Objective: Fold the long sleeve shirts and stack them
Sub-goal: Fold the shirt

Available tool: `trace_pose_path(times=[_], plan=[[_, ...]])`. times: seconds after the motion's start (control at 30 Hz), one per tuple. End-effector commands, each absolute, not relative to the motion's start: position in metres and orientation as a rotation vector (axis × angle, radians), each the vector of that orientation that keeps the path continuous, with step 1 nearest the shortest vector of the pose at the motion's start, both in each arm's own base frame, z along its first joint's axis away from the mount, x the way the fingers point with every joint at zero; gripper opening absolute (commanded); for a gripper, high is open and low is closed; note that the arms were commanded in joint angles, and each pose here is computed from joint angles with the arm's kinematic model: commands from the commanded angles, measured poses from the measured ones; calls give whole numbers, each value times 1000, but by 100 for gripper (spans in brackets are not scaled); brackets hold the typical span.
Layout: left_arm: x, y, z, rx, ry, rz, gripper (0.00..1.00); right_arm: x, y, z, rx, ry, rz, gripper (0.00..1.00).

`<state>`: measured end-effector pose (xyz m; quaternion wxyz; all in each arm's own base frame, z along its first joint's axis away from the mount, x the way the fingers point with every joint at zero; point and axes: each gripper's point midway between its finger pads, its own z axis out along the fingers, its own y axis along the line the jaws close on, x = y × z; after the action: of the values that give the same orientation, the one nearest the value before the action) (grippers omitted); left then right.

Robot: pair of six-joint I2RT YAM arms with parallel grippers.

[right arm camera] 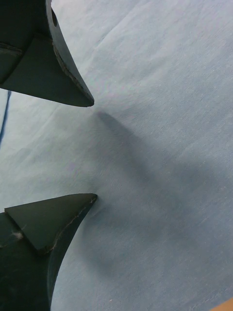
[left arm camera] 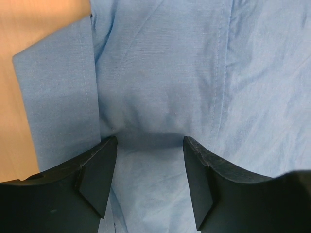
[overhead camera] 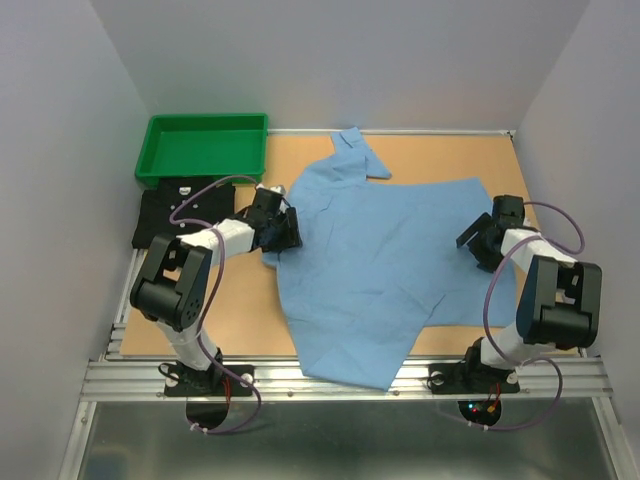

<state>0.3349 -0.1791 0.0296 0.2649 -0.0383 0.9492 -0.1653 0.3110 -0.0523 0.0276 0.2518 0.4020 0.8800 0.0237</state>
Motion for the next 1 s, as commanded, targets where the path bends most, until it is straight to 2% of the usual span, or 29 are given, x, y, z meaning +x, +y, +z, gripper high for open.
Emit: trace_pose_path(times=[0.0, 0.23, 0.33, 0.43, 0.57, 0.7, 0.77, 0.93, 0.97], plan=[[348, -179, 10, -128, 2621, -404, 68, 332, -64, 13, 1151, 2364, 19, 77], [416, -179, 3, -235, 2594, -425, 68, 392, -90, 3, 1186, 2319, -41, 77], [453, -187, 32, -211, 2520, -449, 70, 434, -94, 25, 1100, 2284, 13, 77], [462, -196, 68, -178, 2452, -515, 74, 444, -88, 50, 998, 2270, 60, 77], [448, -200, 109, -146, 2379, -577, 82, 434, -47, 89, 770, 2285, 117, 77], [420, -190, 143, -107, 2309, -577, 85, 394, -1, 80, 593, 2383, 167, 77], [402, -182, 134, -99, 2327, -552, 85, 380, 24, 77, 499, 2424, 233, 76], [367, -162, 135, -70, 2291, -508, 85, 350, 40, 61, 447, 2488, 284, 73], [356, -158, 120, -60, 2317, -490, 85, 346, 41, 57, 437, 2502, 280, 73]])
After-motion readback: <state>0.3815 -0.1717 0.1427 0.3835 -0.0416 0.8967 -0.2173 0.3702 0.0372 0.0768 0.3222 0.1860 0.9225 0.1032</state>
